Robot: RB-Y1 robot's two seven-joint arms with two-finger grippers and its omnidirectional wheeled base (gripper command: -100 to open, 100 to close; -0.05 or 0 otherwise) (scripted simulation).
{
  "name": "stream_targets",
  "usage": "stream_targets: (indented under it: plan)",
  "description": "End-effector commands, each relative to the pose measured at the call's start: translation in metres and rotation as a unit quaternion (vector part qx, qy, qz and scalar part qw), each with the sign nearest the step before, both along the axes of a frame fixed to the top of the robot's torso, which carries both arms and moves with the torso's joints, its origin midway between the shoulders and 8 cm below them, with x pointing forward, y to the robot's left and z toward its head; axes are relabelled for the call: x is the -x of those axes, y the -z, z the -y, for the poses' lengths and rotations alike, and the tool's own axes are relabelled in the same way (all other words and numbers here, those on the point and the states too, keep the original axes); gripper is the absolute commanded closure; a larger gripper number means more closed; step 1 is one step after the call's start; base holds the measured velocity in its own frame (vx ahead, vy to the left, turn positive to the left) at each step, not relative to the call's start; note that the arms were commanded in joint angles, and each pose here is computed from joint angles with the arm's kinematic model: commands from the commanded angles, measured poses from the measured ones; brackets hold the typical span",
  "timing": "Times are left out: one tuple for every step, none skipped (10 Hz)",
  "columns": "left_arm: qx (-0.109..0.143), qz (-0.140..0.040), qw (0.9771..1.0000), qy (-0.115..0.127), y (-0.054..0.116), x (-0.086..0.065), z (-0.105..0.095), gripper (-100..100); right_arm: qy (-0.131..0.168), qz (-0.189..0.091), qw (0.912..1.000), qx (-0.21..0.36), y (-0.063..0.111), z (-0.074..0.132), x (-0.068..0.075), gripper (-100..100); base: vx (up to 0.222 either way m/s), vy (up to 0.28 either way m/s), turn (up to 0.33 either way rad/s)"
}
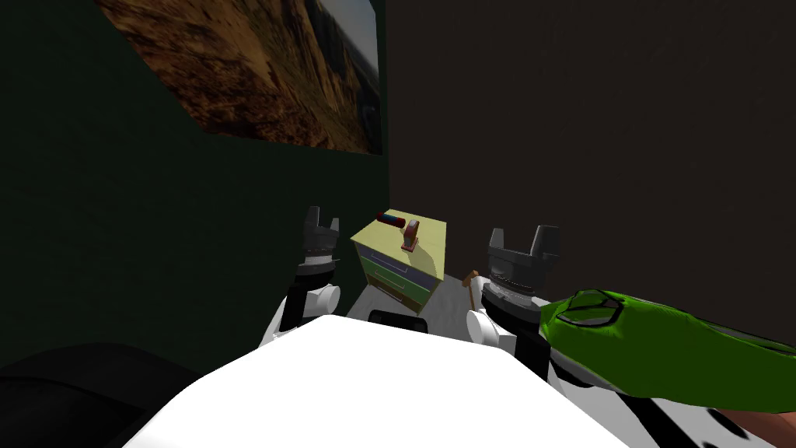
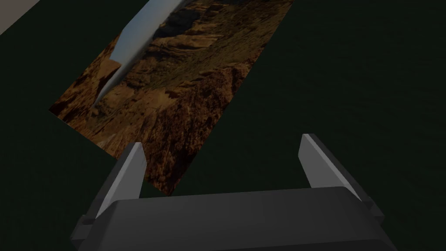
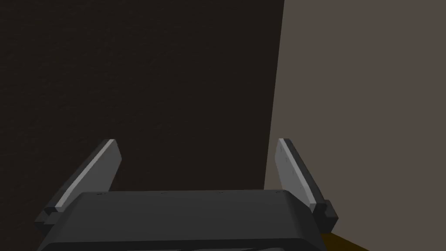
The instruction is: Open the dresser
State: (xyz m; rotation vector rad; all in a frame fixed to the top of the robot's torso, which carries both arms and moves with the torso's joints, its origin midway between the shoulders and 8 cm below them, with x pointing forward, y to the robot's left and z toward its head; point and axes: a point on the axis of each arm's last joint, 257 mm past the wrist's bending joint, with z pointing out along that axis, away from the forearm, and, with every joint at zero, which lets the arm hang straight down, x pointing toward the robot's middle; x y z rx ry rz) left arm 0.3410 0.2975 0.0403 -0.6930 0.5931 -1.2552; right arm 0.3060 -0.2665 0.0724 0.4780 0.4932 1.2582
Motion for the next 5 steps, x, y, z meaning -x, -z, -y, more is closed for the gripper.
stream_targets:
  plan:
    - [0.0,0.0,1.0,0.0,0.0,0.0,0.0,0,0.0,0.0,1.0,0.0,0.0,0.0,0.0,0,0.0,0.0,0.0]
    - [0.0,0.0,1.0,0.0,0.0,0.0,0.0,0,0.0,0.0,1.0,0.0,0.0,0.0,0.0,0,0.0,0.0,0.0]
    - [0.0,0.0,1.0,0.0,-0.0001,0.0,0.0,0,0.0,0.0,1.0,0.0,-0.0001,0.0,0.0,0,0.0,0.0,0.0]
    - [0.0,0.0,1.0,0.0,-0.0001,0.0,0.0,0,0.0,0.0,1.0,0.0,-0.0001,0.0,0.0001,0,0.0,0.0,0.0]
    - [0.0,0.0,1.0,0.0,-0.0001,0.0001,0.0,0,0.0,0.0,1.0,0.0,-0.0001,0.0,0.0001,0,0.0,0.0,0.0]
